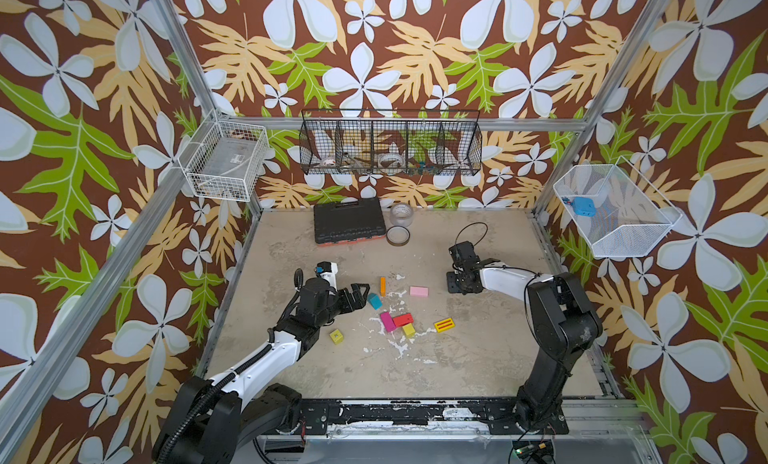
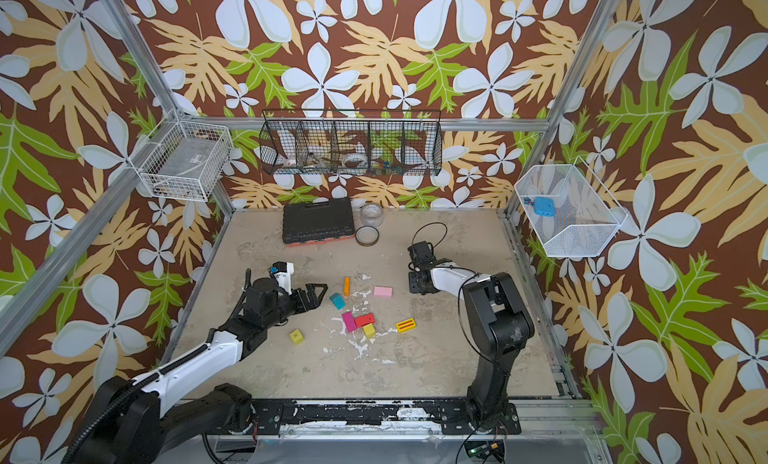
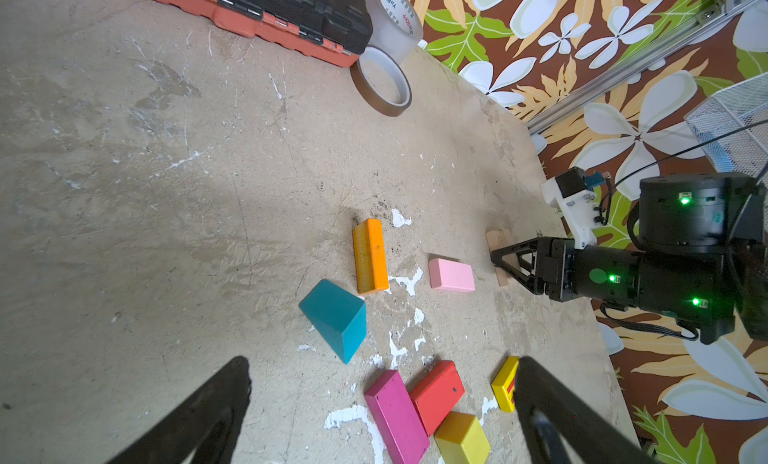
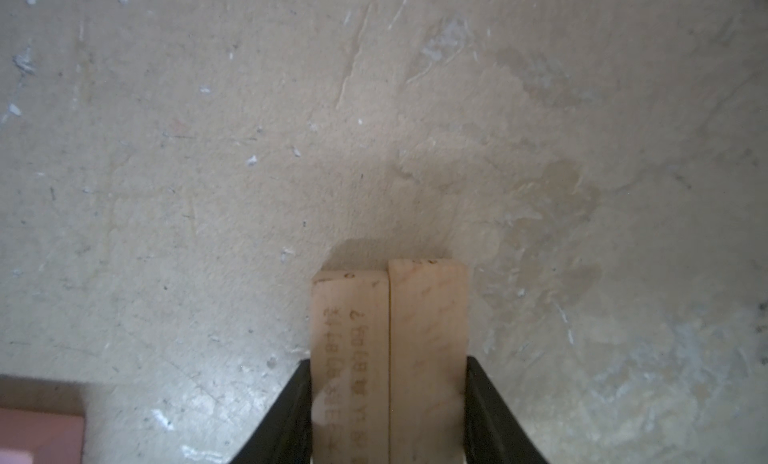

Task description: Build the wood block tower

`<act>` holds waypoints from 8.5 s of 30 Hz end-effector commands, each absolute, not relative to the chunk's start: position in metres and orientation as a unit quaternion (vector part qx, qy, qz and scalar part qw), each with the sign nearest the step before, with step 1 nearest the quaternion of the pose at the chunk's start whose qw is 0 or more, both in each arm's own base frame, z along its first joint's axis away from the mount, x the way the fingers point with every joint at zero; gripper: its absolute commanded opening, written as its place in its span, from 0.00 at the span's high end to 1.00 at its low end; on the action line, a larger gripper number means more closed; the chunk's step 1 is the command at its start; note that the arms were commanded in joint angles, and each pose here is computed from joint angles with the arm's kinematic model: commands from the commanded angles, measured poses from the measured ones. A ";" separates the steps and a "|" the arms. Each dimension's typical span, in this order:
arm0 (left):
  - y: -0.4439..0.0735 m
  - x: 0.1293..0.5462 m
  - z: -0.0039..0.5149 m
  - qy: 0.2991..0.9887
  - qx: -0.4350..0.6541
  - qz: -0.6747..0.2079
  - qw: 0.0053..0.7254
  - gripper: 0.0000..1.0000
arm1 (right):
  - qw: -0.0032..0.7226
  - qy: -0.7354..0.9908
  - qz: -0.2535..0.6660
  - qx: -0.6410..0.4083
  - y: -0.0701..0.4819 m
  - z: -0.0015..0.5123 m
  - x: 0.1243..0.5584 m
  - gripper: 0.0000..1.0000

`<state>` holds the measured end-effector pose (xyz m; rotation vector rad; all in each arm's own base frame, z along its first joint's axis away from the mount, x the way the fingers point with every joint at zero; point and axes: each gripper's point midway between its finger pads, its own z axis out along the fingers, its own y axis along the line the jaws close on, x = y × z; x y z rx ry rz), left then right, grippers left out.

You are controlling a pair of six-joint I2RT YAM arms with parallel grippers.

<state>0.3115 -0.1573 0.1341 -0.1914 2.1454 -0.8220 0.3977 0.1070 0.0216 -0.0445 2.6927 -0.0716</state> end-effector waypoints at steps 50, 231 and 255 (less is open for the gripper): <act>-0.154 0.312 0.151 0.837 -0.072 -0.326 0.433 0.00 | 0.334 0.941 0.037 0.035 0.086 0.103 0.349 0.18; -0.055 0.274 0.250 0.758 -0.397 -0.298 0.423 0.00 | 0.284 0.957 0.020 -0.052 0.152 0.036 0.248 0.12; -0.160 0.271 0.298 0.870 -0.177 -0.410 0.208 0.00 | 0.271 0.960 0.022 -0.065 0.166 0.022 0.261 0.17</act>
